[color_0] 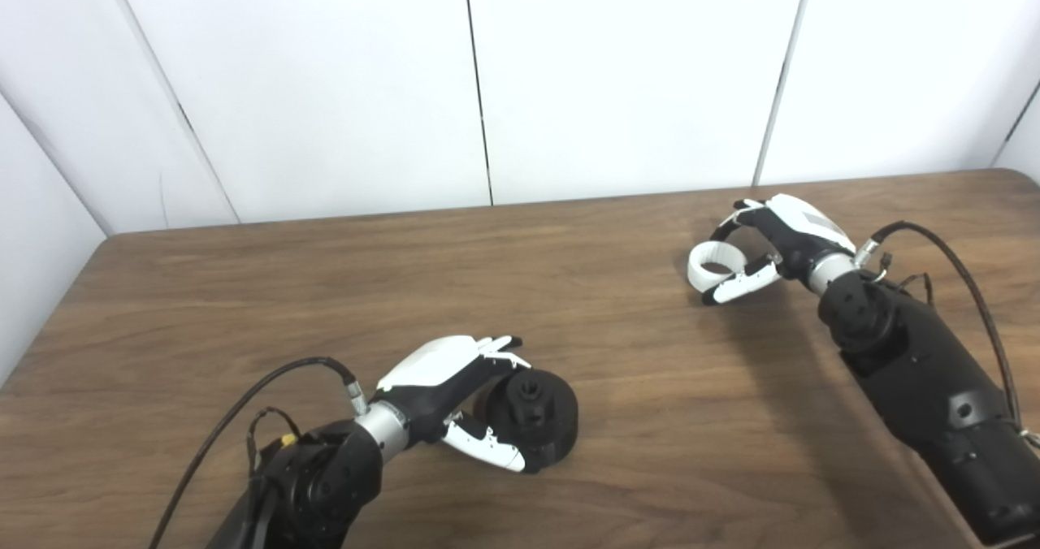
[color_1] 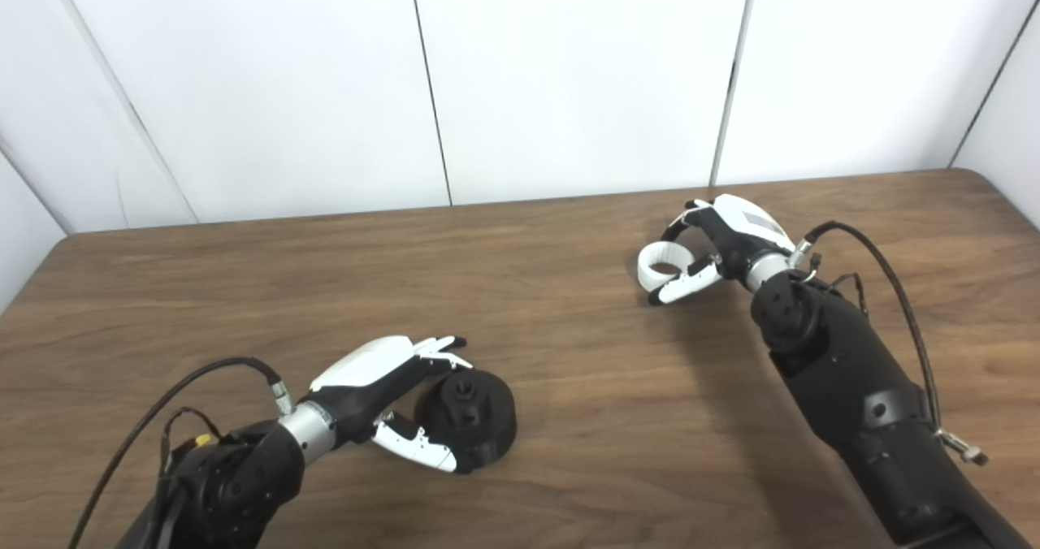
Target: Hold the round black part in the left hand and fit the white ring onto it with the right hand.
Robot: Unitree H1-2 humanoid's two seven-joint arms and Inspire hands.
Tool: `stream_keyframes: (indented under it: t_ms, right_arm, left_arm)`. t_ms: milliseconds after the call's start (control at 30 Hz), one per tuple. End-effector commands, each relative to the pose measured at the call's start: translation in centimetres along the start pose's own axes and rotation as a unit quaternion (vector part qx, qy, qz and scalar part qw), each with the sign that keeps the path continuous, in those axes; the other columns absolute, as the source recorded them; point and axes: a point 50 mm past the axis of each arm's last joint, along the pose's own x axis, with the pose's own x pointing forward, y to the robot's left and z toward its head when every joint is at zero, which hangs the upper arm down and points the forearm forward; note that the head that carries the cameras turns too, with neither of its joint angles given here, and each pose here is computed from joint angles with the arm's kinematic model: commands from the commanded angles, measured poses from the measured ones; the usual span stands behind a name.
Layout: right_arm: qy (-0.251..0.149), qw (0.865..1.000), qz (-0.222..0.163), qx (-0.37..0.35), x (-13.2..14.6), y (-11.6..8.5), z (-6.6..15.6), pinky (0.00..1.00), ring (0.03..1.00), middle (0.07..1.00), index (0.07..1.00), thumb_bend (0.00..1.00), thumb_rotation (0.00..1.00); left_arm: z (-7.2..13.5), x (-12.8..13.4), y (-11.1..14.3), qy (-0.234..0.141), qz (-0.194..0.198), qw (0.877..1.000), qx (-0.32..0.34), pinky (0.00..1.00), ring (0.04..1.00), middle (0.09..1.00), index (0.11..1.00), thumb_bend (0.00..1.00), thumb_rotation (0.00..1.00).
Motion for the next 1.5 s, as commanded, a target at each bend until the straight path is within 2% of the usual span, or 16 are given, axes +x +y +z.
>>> stream_keyframes:
  t_ms: [0,200,1200,1233,1267,1333,1467]
  right_arm:
    - [-0.036,0.998,-0.043,-0.005,0.83,-2.88,1.83,0.96,1.0,0.943,0.679,0.9,0.24]
    - [-0.038,0.998,-0.045,-0.002,0.87,-2.75,1.82,0.97,1.0,0.939,0.667,0.89,0.22]
    - [-0.051,0.996,-0.071,-0.001,0.99,-2.77,1.54,0.87,0.975,0.898,0.591,0.82,0.14]
    - [-0.052,0.996,-0.072,-0.001,0.99,-2.77,1.53,0.87,0.974,0.897,0.543,0.67,0.14]
    - [-0.052,0.996,-0.073,0.0,1.0,-2.77,1.53,0.87,0.974,0.897,0.513,0.59,0.14]
    - [-0.052,0.996,-0.075,0.001,1.01,-2.76,1.54,0.87,0.973,0.895,0.496,0.54,0.14]
    - [-0.053,0.996,-0.077,-0.001,0.97,-2.81,1.55,0.87,0.969,0.893,0.491,0.53,0.14]
  left_arm:
    - [0.47,-0.25,0.29,-0.012,0.001,1.0,0.006,0.96,1.0,1.0,0.783,0.97,0.43]
    - [0.49,-0.22,0.28,-0.012,0.002,1.0,0.007,0.96,1.0,1.0,0.783,0.97,0.43]
    - [0.58,-0.22,0.22,-0.013,0.001,1.0,-0.001,0.97,1.0,1.0,0.788,0.96,0.42]
    - [0.56,-0.21,0.22,-0.013,0.002,1.0,0.0,0.97,1.0,1.0,0.786,0.96,0.42]
    - [0.54,-0.22,0.21,-0.013,0.002,1.0,0.001,0.96,1.0,1.0,0.786,0.96,0.42]
    - [0.52,-0.23,0.21,-0.013,0.002,1.0,0.002,0.96,1.0,1.0,0.784,0.96,0.43]
    - [0.65,-0.29,0.23,-0.011,0.001,1.0,0.002,0.96,1.0,1.0,0.786,0.96,0.42]
